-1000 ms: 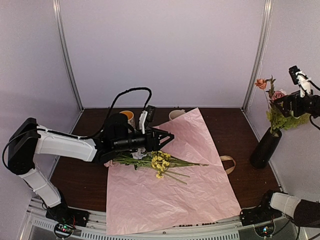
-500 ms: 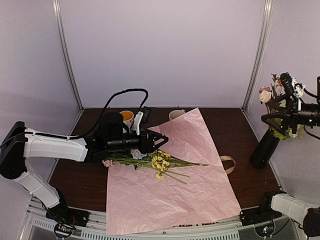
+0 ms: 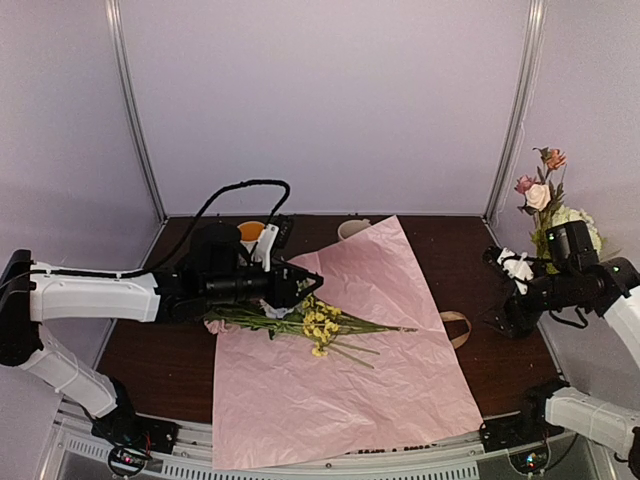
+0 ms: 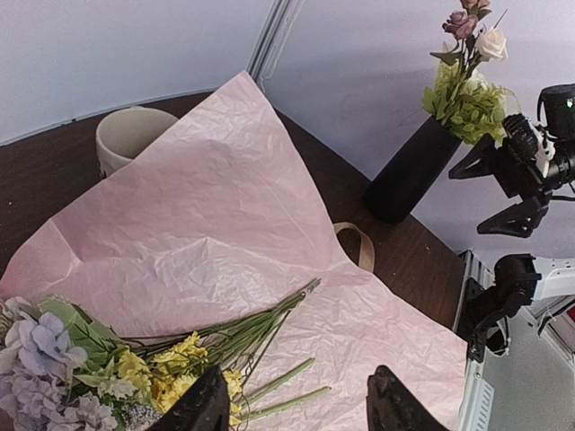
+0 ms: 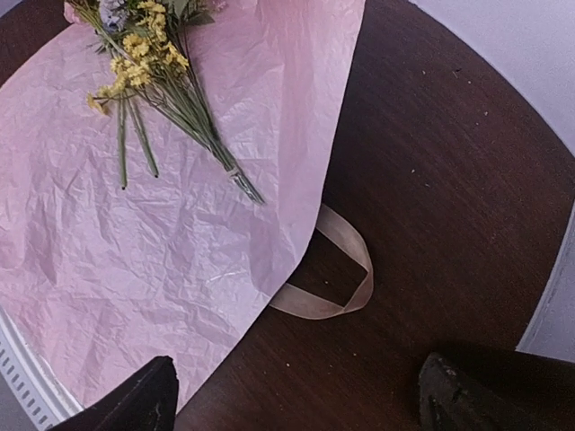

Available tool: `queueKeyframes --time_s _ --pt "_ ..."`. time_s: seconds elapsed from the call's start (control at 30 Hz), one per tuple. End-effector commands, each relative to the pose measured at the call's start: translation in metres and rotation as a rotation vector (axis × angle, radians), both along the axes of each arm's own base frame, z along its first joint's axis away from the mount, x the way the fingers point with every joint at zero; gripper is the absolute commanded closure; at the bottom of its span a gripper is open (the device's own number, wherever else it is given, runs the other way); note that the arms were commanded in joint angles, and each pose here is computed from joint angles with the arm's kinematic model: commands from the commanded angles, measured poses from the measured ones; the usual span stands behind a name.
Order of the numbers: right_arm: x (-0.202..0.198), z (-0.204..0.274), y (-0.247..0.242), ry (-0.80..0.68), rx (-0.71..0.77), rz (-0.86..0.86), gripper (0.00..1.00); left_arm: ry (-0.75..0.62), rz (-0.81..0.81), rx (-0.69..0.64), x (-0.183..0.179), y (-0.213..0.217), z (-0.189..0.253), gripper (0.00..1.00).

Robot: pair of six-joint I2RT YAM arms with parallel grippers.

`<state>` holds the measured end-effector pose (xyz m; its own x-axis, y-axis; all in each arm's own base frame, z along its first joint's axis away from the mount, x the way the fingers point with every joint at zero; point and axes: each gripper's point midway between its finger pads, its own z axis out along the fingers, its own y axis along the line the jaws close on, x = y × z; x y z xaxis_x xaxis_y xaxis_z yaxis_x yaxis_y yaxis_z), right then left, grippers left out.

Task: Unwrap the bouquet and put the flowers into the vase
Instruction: Pick up the vase from the corner of the board.

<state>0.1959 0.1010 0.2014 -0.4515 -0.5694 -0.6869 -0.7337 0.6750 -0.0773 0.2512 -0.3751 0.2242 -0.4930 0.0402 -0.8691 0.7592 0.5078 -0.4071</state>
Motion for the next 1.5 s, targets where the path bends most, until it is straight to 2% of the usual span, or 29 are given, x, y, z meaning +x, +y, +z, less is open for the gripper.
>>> queueKeyframes --time_s 0.0,0.2,0.4,0.5,0.67,0.8,0.97,1.3,1.47 --pt "0.034 0.004 -0.046 -0.149 -0.124 -0.265 0.01 -0.026 -0.004 0.006 0.006 -0.003 0.007 0.45" --pt "0.040 0.010 -0.094 -0.211 -0.167 -0.481 0.00 -0.048 -0.013 0.028 0.007 -0.005 0.005 0.45" --pt "0.017 0.013 -0.103 -0.187 -0.254 -0.425 0.00 -0.067 -0.022 0.037 0.009 -0.008 0.001 0.45" --pt "0.004 0.014 -0.099 -0.095 -0.263 -0.397 0.02 -0.077 -0.033 0.049 0.010 -0.011 -0.002 0.45" --pt "-0.011 0.000 -0.111 0.083 -0.263 -0.523 0.03 -0.087 -0.058 0.068 0.013 -0.019 -0.007 0.44" --pt "-0.004 0.010 -0.141 0.021 -0.291 -0.703 0.00 -0.084 -0.072 0.069 0.016 -0.024 -0.011 0.44" --pt "0.010 0.023 -0.158 -0.008 -0.273 -0.829 0.00 -0.080 -0.088 0.075 0.017 -0.028 -0.013 0.44" --pt "0.050 0.029 -0.166 0.029 -0.140 -0.883 0.00 -0.082 -0.079 0.072 0.020 -0.027 -0.011 0.44" --pt "0.067 0.026 -0.168 -0.002 -0.110 -0.876 0.00 -0.079 -0.075 0.070 0.019 -0.025 -0.011 0.44"
